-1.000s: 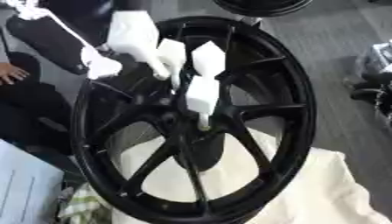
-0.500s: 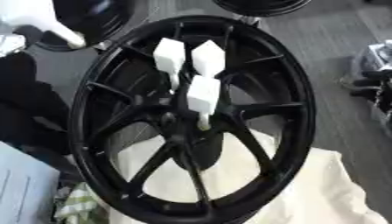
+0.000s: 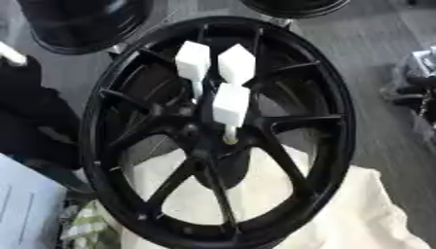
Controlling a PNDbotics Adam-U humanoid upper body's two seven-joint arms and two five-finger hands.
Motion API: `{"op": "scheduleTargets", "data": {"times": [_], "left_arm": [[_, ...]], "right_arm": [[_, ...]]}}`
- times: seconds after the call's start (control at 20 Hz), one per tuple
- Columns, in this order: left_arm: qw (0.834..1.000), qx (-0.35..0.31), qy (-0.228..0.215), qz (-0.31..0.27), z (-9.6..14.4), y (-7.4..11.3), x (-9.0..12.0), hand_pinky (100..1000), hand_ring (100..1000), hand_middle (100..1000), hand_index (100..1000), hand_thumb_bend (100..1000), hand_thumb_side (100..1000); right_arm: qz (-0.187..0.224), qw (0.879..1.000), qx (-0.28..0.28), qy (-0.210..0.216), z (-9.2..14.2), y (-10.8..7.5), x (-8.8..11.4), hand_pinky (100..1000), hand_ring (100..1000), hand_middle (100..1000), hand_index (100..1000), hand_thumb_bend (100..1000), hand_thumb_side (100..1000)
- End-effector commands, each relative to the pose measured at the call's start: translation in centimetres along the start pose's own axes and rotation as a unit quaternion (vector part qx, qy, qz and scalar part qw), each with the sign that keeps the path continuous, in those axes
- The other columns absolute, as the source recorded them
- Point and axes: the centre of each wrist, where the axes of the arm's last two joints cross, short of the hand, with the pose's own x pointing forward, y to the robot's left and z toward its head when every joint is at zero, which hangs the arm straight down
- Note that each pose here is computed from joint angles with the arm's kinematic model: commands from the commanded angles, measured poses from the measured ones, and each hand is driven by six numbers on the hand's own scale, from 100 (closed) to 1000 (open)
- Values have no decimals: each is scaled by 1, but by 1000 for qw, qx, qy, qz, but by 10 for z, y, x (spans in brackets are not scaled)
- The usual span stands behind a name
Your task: Pull the pin out of the wheel hub.
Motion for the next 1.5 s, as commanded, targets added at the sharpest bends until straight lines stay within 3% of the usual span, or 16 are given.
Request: {"op": "scheduleTargets", "data": {"times": [0.05,0.1,0.25,0.35,0.6,0.7,0.9,1.05,1.2,1.5], "left_arm": [[1000,-5,7,-16,2,7,-12,930,829,711,882,262,373],[1000,-9,8,-18,1,6,-14,933,836,725,901,312,577],[999,-15,12,-26,0,2,-22,941,849,745,923,407,756],[999,-19,11,-30,-1,1,-24,944,853,750,926,429,797],[999,-22,4,-32,-2,1,-24,943,853,747,923,395,796],[1000,-12,-3,-19,-2,1,-21,929,831,716,891,100,705],[993,50,-47,96,-5,0,-3,850,753,627,822,100,683],[971,92,-98,198,-9,-8,20,785,701,574,774,100,664],[934,118,-151,300,-14,-19,44,761,674,558,762,100,662],[827,145,-229,493,-27,-52,80,780,678,580,768,100,771]], "right_arm": [[12,1000,-5,-13,-1,-8,10,961,734,719,827,100,828],[12,1000,-5,-13,-1,-8,10,961,734,719,827,100,828],[12,1000,-6,-13,0,-8,10,961,734,719,827,100,828],[12,1000,-6,-13,0,-8,10,961,734,719,827,100,829],[12,1000,-6,-12,-1,-8,10,961,734,719,827,100,830],[12,1000,-5,-12,-1,-8,10,961,733,718,827,100,829],[12,1000,-5,-12,-1,-8,10,961,733,718,827,100,828],[10,1000,-3,-12,-1,-7,10,961,733,718,827,100,830],[8,1000,-3,-12,-1,-6,9,961,733,718,827,100,831],[0,1000,-3,-14,-3,-4,10,961,733,718,827,100,829]]}}
